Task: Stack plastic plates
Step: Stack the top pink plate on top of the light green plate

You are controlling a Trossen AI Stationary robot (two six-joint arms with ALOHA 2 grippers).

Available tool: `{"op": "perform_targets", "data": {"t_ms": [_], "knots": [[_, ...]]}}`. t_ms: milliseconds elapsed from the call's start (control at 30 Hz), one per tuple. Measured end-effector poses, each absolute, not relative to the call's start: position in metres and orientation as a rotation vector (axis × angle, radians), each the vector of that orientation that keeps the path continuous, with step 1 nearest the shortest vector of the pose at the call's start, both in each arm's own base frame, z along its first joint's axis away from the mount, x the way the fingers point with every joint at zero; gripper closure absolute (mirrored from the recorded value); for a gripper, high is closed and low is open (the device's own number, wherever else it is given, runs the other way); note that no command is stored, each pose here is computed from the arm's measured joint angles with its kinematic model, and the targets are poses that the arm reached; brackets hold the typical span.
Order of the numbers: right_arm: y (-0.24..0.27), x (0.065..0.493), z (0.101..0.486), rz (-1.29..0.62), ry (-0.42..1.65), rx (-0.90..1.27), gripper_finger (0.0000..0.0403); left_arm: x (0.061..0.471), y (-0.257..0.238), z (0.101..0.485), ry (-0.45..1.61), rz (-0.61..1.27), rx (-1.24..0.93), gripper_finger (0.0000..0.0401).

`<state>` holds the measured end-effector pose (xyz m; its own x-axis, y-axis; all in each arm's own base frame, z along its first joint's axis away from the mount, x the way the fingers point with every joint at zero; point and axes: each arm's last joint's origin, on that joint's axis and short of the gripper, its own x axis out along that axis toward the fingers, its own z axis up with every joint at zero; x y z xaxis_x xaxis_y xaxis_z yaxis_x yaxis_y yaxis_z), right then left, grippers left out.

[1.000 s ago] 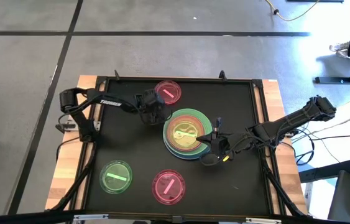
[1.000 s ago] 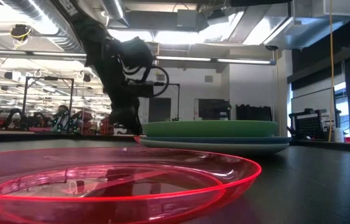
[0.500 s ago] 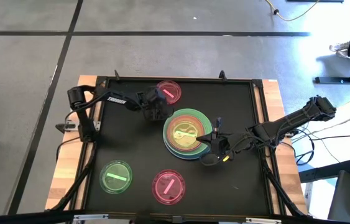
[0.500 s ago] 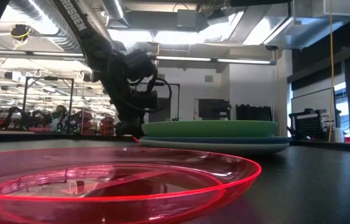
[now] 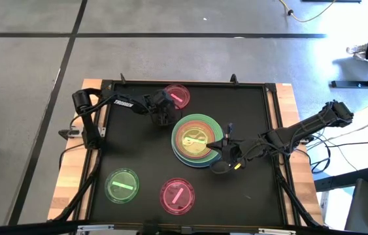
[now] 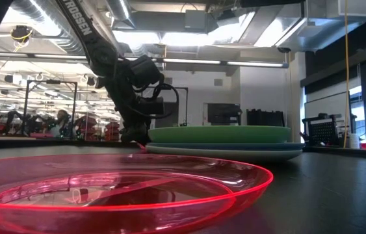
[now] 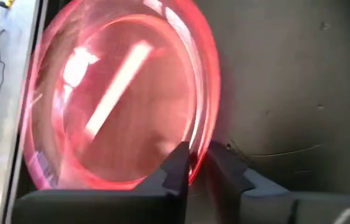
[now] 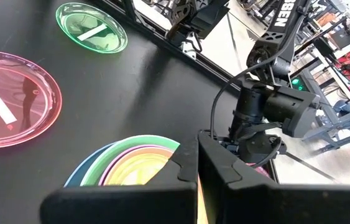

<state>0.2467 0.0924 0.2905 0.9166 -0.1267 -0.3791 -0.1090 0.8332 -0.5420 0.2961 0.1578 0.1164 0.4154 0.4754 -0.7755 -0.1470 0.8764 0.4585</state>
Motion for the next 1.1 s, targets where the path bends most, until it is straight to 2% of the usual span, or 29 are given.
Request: {"op": "perform_targets", "data": {"t_ms": [133,433,700,833,1100], "knots": [[0.092,0.247,0.29,-0.01,0.418,-0.59,0.0402,0.297,0.155,0.116,1.078,0.399,0.346,0.0395],[0.092,0.247,0.29,-0.01,0.418,-0.59,0.0402,0.302,0.14,0.12,1.105,0.46,0.429,0.0398],[0.092,0.247,0.29,-0.009,0.418,-0.591,0.0402,0.309,0.113,0.158,0.968,0.459,0.486,0.0399],[0.092,0.247,0.29,-0.01,0.418,-0.59,0.0402,0.314,0.094,0.174,0.856,0.376,0.453,0.0398],[0.092,0.247,0.29,-0.01,0.418,-0.59,0.0402,0.329,0.044,0.182,0.706,0.144,0.419,0.0398]]}}
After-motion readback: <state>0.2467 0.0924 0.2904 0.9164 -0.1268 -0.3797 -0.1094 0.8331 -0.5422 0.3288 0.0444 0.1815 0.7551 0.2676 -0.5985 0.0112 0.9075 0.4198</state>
